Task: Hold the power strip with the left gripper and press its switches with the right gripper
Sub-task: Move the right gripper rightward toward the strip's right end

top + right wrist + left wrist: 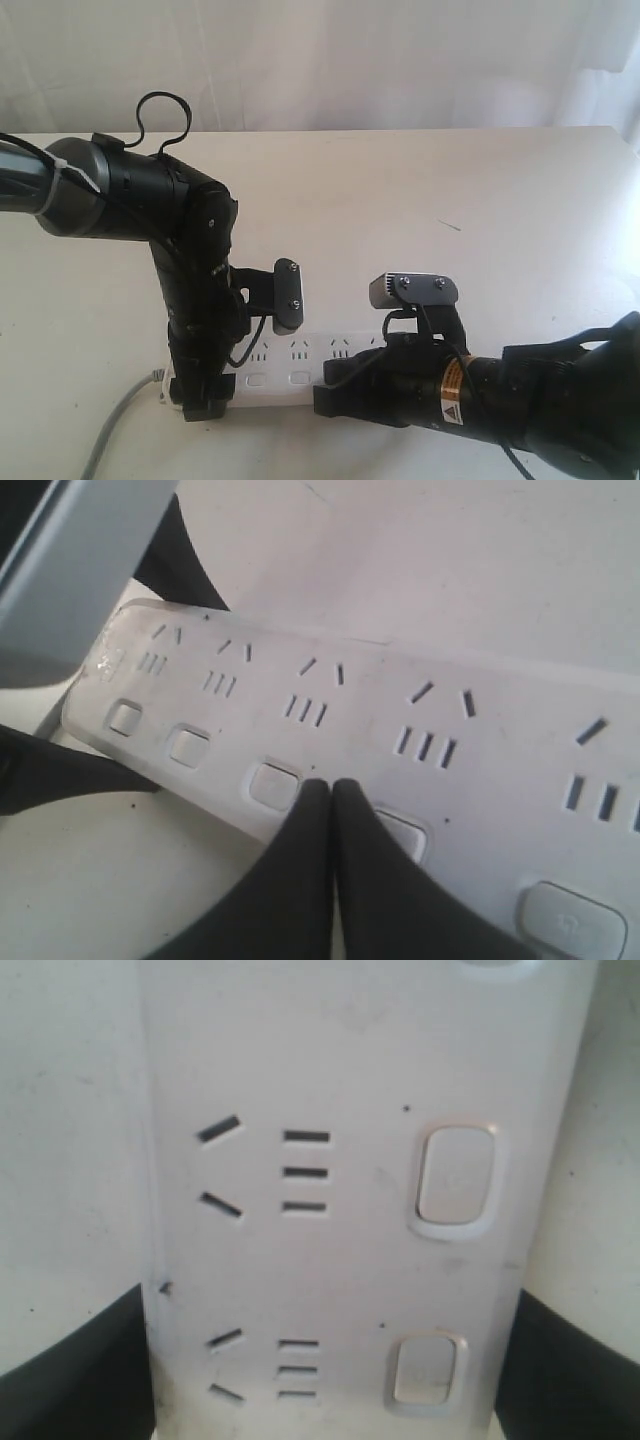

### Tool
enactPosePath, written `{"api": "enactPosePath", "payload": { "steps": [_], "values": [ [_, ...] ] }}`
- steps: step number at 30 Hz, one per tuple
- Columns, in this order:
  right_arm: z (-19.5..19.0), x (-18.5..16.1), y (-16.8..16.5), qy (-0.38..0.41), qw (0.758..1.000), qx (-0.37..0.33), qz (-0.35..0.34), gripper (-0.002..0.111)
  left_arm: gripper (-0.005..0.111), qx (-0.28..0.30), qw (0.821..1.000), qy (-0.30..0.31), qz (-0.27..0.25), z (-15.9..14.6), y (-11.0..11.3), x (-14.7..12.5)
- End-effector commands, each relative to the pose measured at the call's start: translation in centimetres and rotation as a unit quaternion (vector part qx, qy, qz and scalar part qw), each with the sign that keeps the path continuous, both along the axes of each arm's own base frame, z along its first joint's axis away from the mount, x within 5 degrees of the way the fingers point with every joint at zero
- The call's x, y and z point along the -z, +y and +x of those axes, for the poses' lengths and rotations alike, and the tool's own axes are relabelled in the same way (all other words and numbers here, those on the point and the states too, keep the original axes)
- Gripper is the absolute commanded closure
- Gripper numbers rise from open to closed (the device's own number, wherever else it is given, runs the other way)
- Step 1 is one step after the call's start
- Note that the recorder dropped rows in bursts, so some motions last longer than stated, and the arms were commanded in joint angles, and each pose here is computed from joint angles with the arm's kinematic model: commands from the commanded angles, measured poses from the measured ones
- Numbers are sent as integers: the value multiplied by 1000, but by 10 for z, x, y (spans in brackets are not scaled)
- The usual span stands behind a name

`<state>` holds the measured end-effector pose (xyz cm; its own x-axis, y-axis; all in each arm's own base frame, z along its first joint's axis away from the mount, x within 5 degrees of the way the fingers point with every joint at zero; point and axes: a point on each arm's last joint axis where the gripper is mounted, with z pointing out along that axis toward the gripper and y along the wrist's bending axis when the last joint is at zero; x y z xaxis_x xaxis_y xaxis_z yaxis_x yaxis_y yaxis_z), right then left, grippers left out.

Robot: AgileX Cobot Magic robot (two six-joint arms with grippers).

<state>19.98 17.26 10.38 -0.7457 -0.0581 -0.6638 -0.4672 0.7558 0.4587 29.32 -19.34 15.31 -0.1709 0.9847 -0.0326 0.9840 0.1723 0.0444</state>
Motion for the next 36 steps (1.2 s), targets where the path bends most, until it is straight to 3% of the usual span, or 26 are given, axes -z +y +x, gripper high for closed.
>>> {"api": "enactPosePath", "payload": {
  "steps": [1,16,26,32,36],
  "values": [
    [-14,30,-27,86,985,24,-151,108,106,-11,999,37,13,-9,1,8],
    [-10,24,-22,52,992,21,-117,108,106,-9,999,34,10,-8,1,8],
    [-8,-37,-16,-62,997,5,-34,108,106,-11,999,35,11,-9,1,8],
    [-18,-70,-30,-88,994,20,-58,108,106,-8,999,34,12,-8,1,8],
    [-21,-75,-36,-82,993,27,-76,108,106,-8,999,30,10,-8,1,8]
  ]
}}
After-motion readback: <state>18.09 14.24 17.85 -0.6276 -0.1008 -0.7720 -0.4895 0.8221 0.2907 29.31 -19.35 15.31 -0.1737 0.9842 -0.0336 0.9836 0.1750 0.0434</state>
